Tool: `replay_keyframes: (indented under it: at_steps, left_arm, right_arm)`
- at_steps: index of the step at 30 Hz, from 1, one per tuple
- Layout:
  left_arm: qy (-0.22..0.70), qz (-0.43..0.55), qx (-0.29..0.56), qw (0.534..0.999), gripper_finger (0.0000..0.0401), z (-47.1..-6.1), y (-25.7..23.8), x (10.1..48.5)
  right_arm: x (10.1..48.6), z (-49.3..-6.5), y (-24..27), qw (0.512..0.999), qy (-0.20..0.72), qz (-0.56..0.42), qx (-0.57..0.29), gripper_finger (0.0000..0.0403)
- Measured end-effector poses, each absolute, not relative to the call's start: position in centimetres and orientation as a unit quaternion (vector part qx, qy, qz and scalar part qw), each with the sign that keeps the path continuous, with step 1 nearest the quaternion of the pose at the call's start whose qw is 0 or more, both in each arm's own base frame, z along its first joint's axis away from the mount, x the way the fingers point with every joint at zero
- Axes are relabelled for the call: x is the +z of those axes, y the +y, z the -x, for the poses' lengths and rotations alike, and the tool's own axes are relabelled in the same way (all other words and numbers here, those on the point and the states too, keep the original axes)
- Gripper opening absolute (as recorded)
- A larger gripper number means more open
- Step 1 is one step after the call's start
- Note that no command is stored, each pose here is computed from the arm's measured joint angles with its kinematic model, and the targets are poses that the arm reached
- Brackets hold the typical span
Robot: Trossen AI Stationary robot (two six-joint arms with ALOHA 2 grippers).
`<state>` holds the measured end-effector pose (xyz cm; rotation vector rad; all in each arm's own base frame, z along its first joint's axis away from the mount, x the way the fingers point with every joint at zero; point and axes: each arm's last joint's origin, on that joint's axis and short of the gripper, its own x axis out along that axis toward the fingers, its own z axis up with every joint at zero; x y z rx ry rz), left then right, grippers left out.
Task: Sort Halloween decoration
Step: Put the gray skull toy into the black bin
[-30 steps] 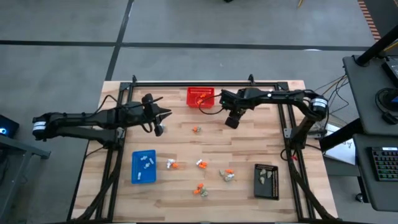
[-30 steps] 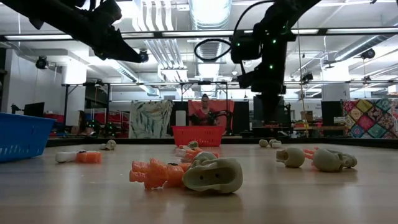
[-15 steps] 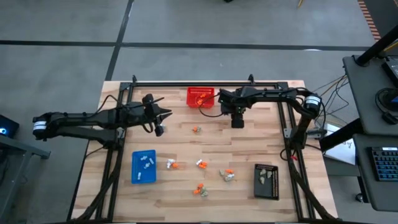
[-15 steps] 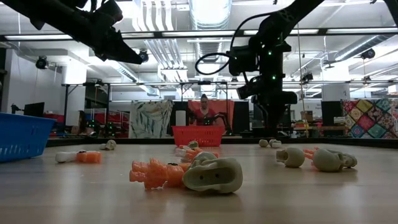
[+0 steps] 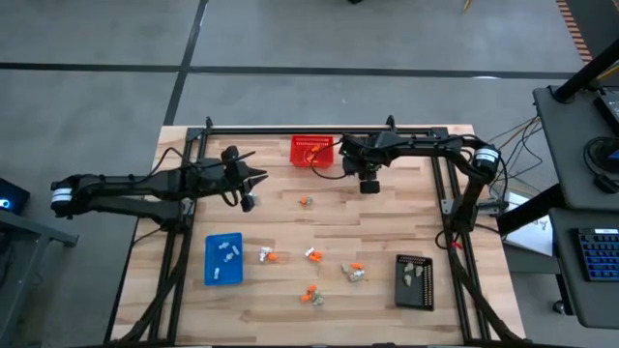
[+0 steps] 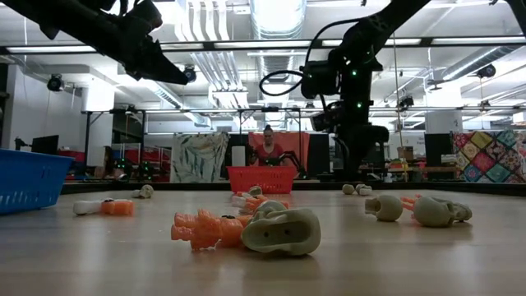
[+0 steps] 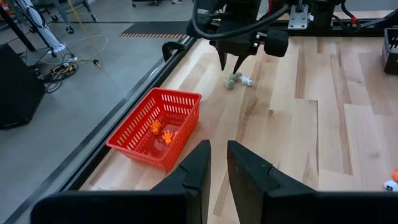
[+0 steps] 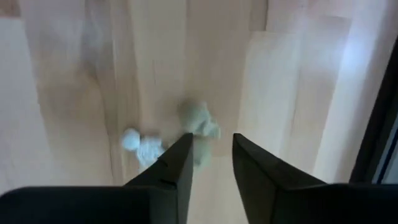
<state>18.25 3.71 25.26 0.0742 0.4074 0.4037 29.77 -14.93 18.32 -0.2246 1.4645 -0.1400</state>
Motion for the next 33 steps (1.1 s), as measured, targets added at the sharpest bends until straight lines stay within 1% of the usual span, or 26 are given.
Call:
replay_keyframes:
  at_steps: [3,5,8,14,18,22,33]
  left_arm:
    - [0.199,-0.039,0.199,0.959,0.0036,-18.3,3.7,25.3]
    - [0.195,-0.039,0.199,0.960,0.0036,-18.3,3.7,25.4]
    - [0.190,-0.042,0.198,0.961,0.0036,-18.3,3.7,25.5]
    - [0.186,-0.042,0.199,0.961,0.0036,-18.4,3.7,25.6]
    - [0.184,-0.042,0.199,0.962,0.0036,-18.4,3.7,25.6]
    - [0.183,-0.042,0.199,0.962,0.0036,-18.4,3.7,25.6]
    - [0.184,-0.042,0.199,0.962,0.0036,-18.4,3.7,25.6]
  right_arm:
    - [18.4,-30.1,-15.1,0.750,0.650,0.087,-0.086,0.0076]
    - [18.4,-30.0,-15.1,0.748,0.652,0.081,-0.089,0.0073]
    - [18.4,-30.0,-15.1,0.749,0.652,0.083,-0.088,0.0093]
    - [18.4,-30.0,-15.1,0.748,0.652,0.086,-0.085,0.0155]
    - [18.4,-30.1,-15.1,0.749,0.652,0.086,-0.086,0.0181]
    - [18.2,-30.0,-15.1,0.749,0.651,0.080,-0.091,0.0190]
    - [17.0,-29.7,-14.9,0.754,0.645,0.079,-0.097,0.0192]
